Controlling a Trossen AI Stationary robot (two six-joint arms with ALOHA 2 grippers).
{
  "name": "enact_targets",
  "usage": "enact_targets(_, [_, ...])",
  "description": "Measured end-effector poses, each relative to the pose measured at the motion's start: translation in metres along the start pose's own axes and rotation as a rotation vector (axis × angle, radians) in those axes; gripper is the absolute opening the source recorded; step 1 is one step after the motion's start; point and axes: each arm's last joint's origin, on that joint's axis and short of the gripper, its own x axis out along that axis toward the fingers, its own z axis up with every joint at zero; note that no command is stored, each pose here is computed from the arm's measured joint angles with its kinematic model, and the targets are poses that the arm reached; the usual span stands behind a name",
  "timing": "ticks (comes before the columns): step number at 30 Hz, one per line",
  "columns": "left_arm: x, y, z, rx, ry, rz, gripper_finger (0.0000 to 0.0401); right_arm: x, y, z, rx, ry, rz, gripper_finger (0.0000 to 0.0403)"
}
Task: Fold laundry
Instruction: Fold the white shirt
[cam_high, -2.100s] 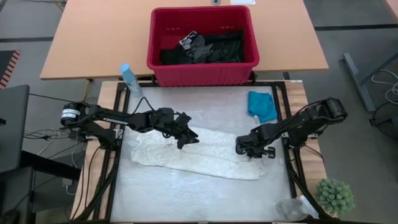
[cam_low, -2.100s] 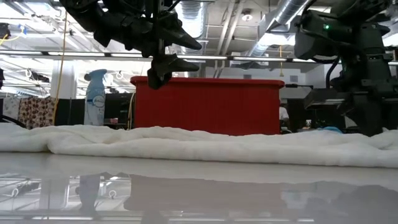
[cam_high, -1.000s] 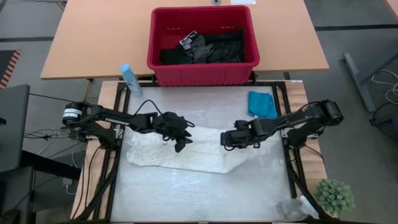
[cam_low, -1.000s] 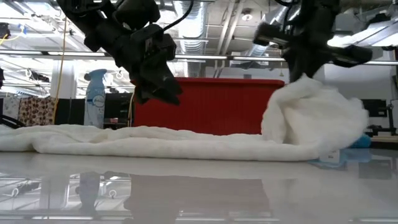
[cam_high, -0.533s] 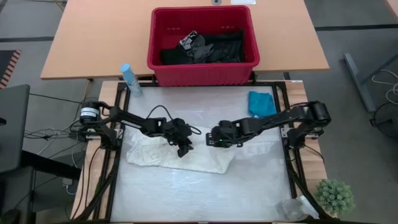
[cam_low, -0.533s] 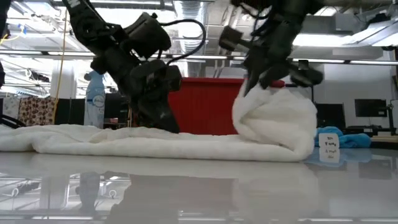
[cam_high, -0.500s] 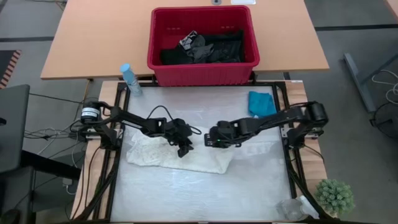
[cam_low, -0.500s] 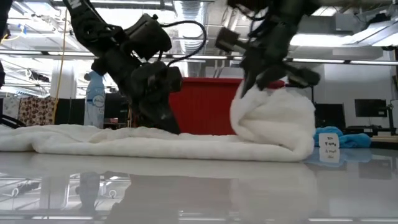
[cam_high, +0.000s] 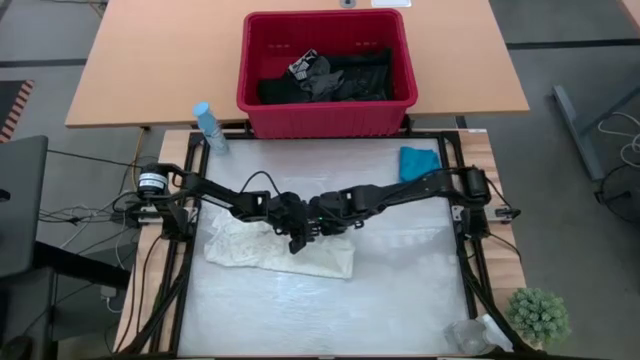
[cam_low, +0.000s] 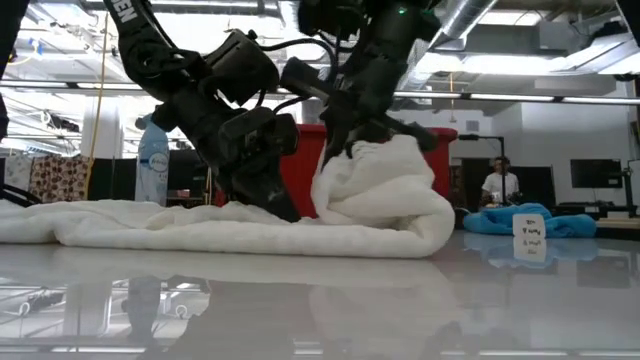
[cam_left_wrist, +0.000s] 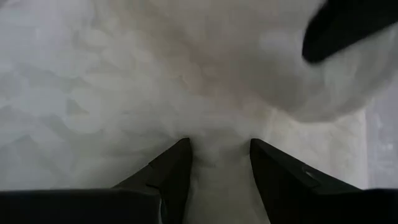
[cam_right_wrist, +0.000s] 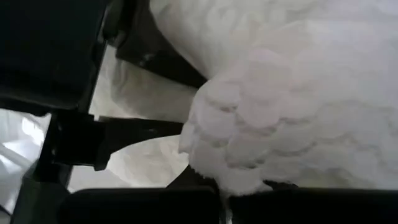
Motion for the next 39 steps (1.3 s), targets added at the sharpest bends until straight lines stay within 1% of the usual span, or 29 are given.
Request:
enact_targets(2, [0.000, 0.000, 0.000, -0.001, 0.000, 0.006, 0.0161, 0.003, 0.004, 0.002, -0.013, 0.009, 0.011, 0.0035])
enact_targets(5, [0.000, 0.000, -0.001, 0.008, 0.002, 0.005, 0.0161, 0.002, 0.004, 0.002, -0.018, 0.005, 0.012, 0.0062])
enact_targets(9, [0.000, 0.000, 0.000, 0.008, -0.002, 0.007, 0.0161, 0.002, 0.008, 0.001, -0.089, -0.004, 0.041, 0.0090])
enact_targets(14, [0.000, 0.000, 0.000, 0.009, -0.005, 0.012, 0.0161, 0.000, 0.015, -0.003, -0.178, -0.025, 0.106, 0.0114])
enact_targets(18, [0.000, 0.001, 0.000, 0.008, -0.005, 0.014, 0.0161, 0.000, 0.016, -0.005, -0.249, -0.032, 0.106, 0.0141])
enact_targets(22, [-0.001, 0.004, 0.001, -0.008, -0.007, 0.018, 0.0161, -0.003, 0.017, -0.006, -0.285, -0.050, 0.111, 0.0176])
enact_targets(26, [-0.002, 0.007, 0.002, -0.019, -0.002, 0.007, 0.0161, -0.006, 0.019, -0.007, -0.289, -0.031, 0.120, 0.0213])
enact_targets(29, [-0.002, 0.009, 0.003, -0.014, 0.002, 0.002, 0.0161, -0.014, 0.027, -0.010, -0.324, -0.043, 0.141, 0.0231])
enact_targets(34, [-0.005, 0.014, 0.006, -0.030, 0.008, -0.025, 0.0161, -0.034, 0.038, -0.011, -0.368, -0.045, 0.119, 0.0238])
enact_targets(39, [-0.011, 0.018, 0.012, -0.047, 0.016, -0.021, 0.0161, -0.056, 0.041, -0.019, -0.425, -0.075, -0.017, 0.0239])
